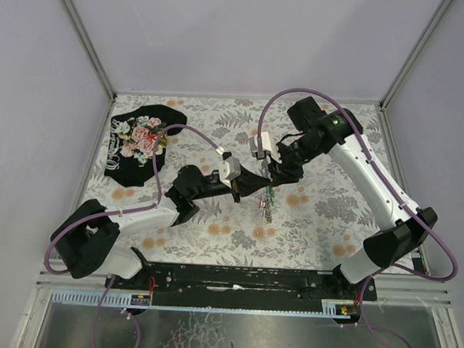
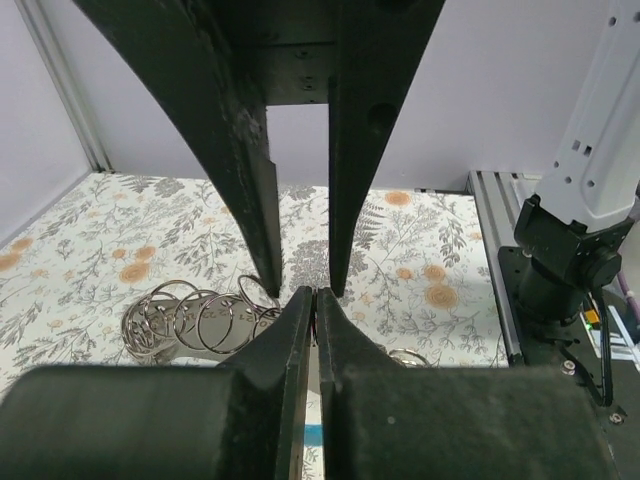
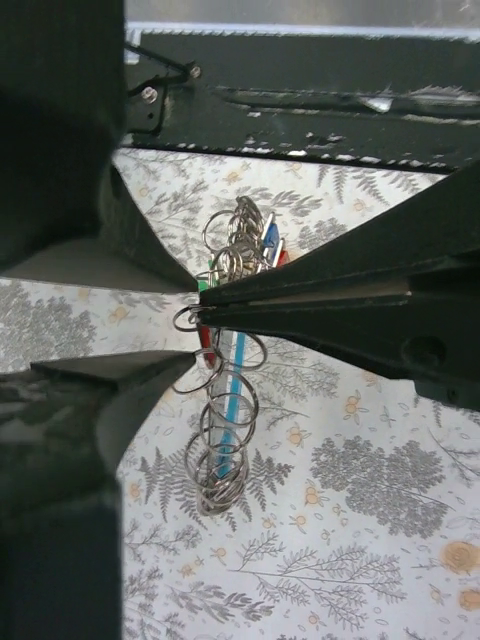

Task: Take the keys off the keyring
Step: Remove the key from the keyring.

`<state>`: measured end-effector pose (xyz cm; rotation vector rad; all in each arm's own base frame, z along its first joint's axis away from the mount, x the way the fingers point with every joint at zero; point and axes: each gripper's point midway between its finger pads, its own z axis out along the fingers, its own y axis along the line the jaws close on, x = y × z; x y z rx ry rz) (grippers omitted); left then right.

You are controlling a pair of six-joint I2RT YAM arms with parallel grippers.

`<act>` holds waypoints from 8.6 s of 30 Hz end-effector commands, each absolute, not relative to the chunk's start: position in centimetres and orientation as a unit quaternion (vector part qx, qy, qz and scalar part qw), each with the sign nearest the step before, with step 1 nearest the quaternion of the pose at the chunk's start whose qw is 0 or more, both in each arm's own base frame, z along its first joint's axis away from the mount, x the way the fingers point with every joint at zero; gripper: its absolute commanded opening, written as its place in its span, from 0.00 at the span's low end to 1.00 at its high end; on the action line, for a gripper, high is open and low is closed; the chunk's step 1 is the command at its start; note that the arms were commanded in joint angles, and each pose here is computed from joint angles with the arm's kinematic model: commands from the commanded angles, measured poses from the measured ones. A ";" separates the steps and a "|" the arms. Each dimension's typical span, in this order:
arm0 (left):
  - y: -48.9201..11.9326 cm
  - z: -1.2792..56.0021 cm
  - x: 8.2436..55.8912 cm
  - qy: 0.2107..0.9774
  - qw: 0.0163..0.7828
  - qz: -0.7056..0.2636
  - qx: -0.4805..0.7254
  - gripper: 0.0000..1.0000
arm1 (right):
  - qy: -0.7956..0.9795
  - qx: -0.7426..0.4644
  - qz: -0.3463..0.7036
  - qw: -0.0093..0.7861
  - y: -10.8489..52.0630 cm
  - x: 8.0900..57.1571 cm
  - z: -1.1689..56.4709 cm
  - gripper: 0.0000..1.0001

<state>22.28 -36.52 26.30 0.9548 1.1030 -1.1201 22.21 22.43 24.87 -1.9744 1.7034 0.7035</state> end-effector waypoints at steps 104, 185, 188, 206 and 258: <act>-29.9 40.9 21.3 0.331 0.665 -0.646 0.177 0.00 | 0.462 -0.610 0.489 0.418 26.9 20.5 37.4 0.36; -38.1 28.8 23.2 0.421 0.713 -0.436 0.352 0.31 | 0.628 -0.749 0.124 0.172 19.9 23.2 25.6 0.00; -38.2 28.6 23.2 0.421 0.713 -0.437 0.351 0.31 | 0.627 -0.749 0.127 0.172 20.0 23.1 25.6 0.00; -39.0 27.8 23.4 0.422 0.704 -0.444 0.360 0.25 | 0.623 -0.749 0.143 0.176 20.4 22.5 25.8 0.00; -29.3 41.4 19.7 0.287 0.728 -0.577 0.235 0.00 | 0.450 -0.656 0.401 0.453 25.8 21.4 39.4 0.49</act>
